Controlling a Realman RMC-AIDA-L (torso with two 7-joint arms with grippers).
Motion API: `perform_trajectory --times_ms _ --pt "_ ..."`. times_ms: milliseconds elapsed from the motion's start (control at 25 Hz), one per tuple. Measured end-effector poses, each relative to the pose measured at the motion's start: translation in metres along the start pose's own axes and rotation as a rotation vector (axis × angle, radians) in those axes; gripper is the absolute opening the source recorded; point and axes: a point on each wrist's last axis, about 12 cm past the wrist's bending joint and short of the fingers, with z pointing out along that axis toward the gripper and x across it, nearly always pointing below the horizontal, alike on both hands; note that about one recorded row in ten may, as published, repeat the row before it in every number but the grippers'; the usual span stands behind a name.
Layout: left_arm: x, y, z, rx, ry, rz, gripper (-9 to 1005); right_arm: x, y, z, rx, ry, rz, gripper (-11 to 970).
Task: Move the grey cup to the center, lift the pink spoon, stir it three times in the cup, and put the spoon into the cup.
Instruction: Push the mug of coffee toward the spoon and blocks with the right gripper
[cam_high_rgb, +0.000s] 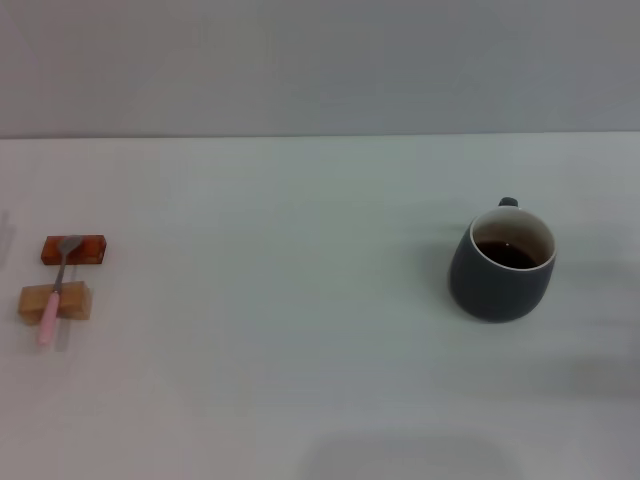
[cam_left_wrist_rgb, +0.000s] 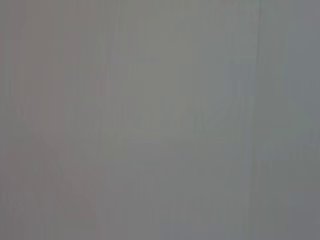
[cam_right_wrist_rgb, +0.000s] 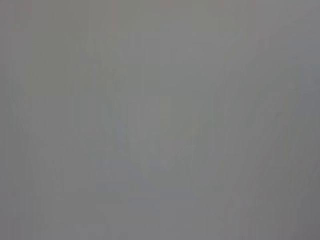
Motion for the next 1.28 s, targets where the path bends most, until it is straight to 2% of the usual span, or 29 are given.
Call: perform_trajectory --times_ms 1280 --pt "-0.004 0.000 0.004 0.000 -0.021 0.001 751 0.017 0.017 -0.009 -0.093 0.126 0.000 228"
